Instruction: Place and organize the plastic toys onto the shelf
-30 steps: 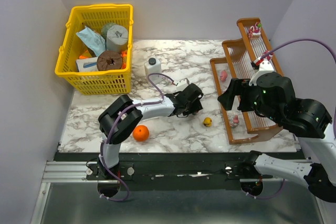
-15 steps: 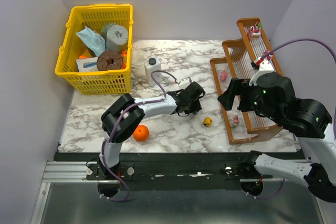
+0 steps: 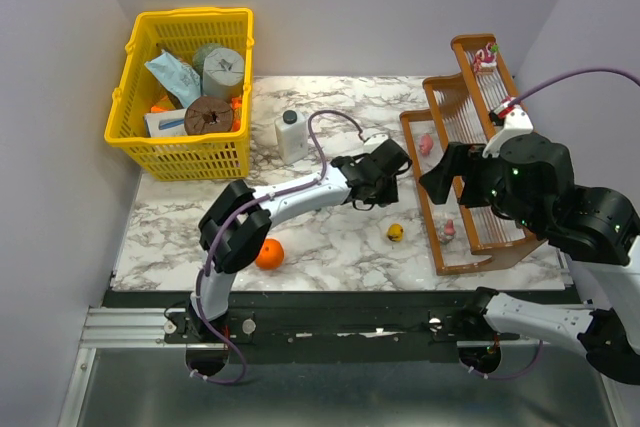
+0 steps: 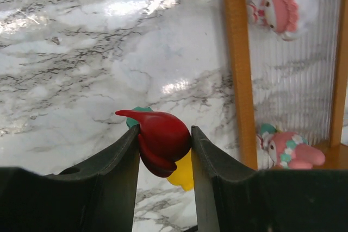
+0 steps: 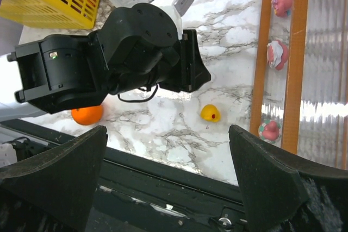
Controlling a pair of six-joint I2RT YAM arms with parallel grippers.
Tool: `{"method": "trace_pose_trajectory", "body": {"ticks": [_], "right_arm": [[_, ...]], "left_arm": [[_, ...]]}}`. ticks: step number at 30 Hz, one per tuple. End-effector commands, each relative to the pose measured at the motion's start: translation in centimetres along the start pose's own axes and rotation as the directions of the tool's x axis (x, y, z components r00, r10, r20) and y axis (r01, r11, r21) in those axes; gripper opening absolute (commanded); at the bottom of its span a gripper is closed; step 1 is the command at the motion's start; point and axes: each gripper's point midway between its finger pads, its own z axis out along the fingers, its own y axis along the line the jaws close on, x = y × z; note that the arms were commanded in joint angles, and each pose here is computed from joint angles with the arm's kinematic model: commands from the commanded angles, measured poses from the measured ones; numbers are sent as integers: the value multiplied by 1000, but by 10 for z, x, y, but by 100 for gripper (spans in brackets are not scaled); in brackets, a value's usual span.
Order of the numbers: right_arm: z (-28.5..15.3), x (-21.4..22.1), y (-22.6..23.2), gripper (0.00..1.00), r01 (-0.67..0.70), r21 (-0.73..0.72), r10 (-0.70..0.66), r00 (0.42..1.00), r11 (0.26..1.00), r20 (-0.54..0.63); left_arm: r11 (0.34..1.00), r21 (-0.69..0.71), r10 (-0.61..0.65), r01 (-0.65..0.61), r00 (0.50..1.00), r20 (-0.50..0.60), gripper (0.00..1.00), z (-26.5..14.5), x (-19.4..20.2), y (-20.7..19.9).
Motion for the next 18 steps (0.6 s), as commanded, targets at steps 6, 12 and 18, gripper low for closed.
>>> {"method": "trace_pose_trajectory", "body": {"ticks": [6,12,18], "right_arm": [[-32,-38,-13,100,23,36,-27,993,999,116],[-51,-52,-14,100,18,-14,-15,979,1000,203],[-61,-52,-12,100,26,-65,-10,974,998,226]], "left_arm": [[978,189,108,-90,990,-89,26,-59,20,-70],[945,319,108,-76,990,-86,27,-94,21,-126],[905,421,93,-59,994,-61,27,-114,18,-178]]}}
